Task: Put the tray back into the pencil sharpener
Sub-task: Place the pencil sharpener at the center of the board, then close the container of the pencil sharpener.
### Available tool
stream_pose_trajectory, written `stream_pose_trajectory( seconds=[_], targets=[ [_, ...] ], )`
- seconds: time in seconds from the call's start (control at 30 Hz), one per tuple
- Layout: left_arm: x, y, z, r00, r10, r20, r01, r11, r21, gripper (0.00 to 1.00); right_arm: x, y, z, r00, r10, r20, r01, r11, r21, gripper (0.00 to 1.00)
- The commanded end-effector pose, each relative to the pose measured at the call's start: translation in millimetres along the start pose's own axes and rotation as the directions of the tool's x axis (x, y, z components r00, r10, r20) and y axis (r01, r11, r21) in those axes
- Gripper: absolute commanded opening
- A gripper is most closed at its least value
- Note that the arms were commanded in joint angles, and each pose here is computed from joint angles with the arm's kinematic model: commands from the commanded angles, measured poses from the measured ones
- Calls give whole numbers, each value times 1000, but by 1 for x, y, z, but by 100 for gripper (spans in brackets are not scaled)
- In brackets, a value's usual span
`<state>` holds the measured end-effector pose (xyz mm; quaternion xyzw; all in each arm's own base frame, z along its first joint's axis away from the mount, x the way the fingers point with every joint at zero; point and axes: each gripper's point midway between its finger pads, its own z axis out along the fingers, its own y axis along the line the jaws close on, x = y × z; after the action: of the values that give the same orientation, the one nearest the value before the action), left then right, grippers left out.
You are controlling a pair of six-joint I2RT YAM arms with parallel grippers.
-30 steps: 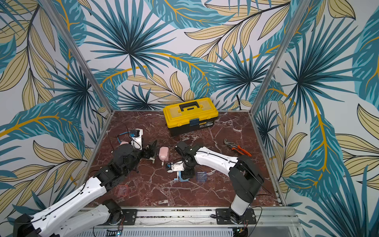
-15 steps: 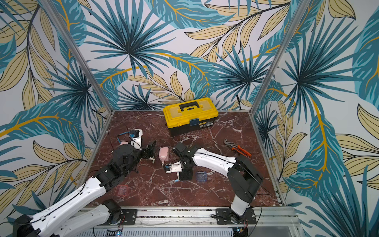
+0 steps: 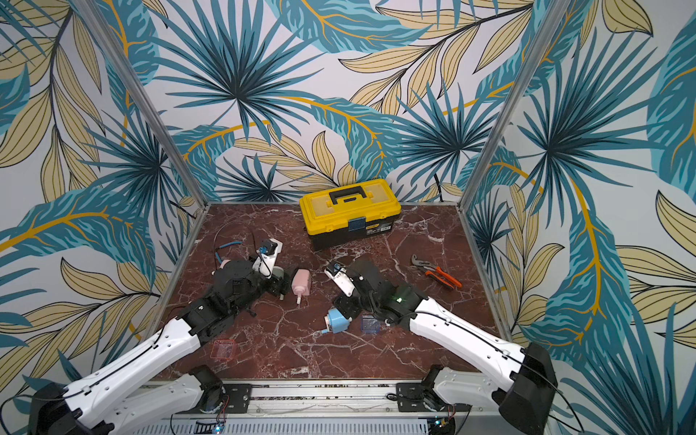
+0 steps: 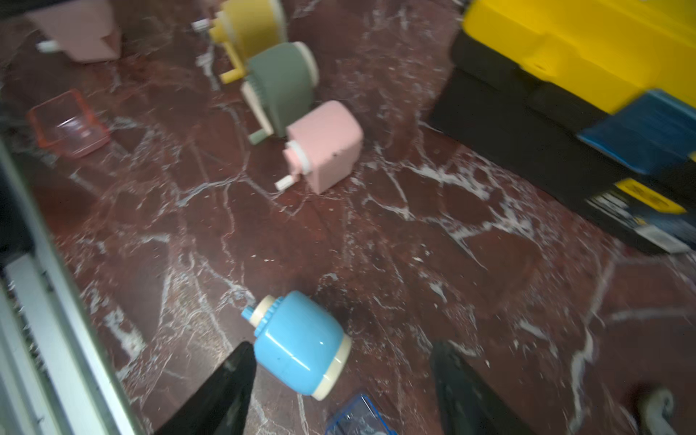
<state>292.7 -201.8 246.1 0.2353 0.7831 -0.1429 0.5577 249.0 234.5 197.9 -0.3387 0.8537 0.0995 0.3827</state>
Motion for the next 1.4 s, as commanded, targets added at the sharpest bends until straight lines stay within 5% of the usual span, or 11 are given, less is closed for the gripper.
stream_pose_trajectory(
  seconds=[0.0,0.13,0.33,0.7,1.03,1.37],
  targets=[
    [8,-50,2,983,185,5,-182,960,213,84,29,-57,-15,920,391,31,-380,867,322,70],
    [27,-89,7,964,265,-6,-243,893,378,85,72,-87,-32,786,617,24,-555,690,465,68],
    [57,-138,17,928,370,-53,-281,784,554,89,114,-83,-27,616,783,-86,-654,570,498,68],
    [108,-163,35,818,455,-353,-132,745,654,94,135,-79,-21,540,839,-68,-716,500,488,68],
    [139,-162,53,739,507,-443,-128,752,647,93,147,-71,-11,480,874,-83,-756,459,467,68],
    [158,-160,64,694,555,-458,-158,738,656,79,153,-45,11,408,891,-200,-811,454,370,66]
  ],
)
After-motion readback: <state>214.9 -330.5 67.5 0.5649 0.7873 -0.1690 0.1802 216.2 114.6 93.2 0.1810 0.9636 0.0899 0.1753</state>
